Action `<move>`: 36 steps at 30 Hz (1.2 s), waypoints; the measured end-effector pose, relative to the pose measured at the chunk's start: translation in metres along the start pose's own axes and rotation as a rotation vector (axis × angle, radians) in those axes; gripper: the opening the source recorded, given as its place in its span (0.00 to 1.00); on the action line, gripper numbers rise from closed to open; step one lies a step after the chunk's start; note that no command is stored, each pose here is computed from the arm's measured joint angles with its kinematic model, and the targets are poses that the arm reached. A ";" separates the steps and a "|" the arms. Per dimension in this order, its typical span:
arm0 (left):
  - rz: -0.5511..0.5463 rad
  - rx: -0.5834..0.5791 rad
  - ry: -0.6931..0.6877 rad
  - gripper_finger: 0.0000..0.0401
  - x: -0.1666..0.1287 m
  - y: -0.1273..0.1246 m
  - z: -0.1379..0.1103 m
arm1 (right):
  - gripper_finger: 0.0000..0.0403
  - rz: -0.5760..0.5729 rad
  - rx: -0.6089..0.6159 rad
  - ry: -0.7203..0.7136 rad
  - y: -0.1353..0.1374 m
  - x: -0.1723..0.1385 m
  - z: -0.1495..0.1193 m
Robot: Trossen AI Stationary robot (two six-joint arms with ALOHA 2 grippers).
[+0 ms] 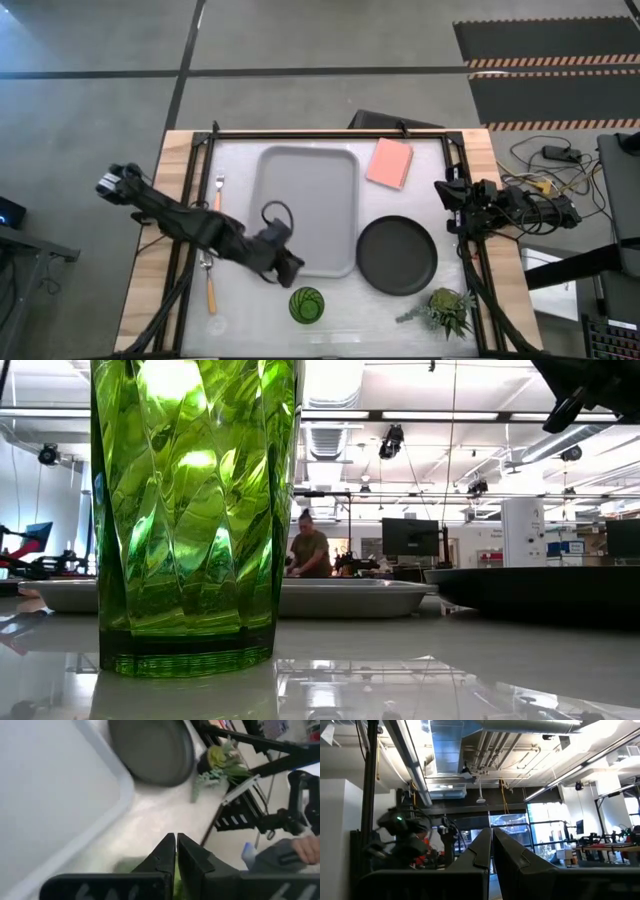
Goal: Pick and place plate/cup/fork/spoon on tray
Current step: Put the green cup on the gray serving tray
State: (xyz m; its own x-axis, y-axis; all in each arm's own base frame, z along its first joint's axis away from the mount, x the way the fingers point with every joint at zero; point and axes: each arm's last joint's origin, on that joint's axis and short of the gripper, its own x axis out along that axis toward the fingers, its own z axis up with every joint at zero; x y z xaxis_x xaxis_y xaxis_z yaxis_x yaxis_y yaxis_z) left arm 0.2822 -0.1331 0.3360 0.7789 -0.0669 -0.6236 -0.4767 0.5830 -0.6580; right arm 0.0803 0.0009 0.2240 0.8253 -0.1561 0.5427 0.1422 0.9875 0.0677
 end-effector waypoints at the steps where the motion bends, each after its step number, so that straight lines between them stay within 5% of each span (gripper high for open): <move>1: 0.004 0.007 0.002 0.00 0.002 -0.007 0.001 | 0.02 0.000 -0.003 0.000 0.000 0.000 0.000; 8: 0.085 0.066 0.053 0.00 0.014 -0.027 0.004 | 0.02 -0.001 -0.006 -0.002 0.000 0.000 0.001; 15: 0.106 0.002 0.270 0.00 0.023 -0.020 -0.012 | 0.02 0.000 -0.020 0.026 0.000 0.002 -0.002; 27: 0.076 0.147 0.277 0.00 0.021 -0.019 -0.008 | 0.02 -0.046 -0.039 0.097 0.001 0.006 -0.011; 36: 0.133 0.156 0.297 0.24 0.029 -0.006 -0.009 | 0.02 -0.045 -0.044 0.113 0.001 0.007 -0.012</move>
State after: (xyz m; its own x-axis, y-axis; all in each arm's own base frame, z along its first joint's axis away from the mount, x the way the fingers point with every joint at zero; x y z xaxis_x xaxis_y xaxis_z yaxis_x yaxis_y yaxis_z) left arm 0.3038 -0.1454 0.3179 0.5510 -0.2008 -0.8100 -0.4802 0.7175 -0.5045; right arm 0.0927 0.0006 0.2174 0.8735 -0.2036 0.4422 0.2018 0.9781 0.0519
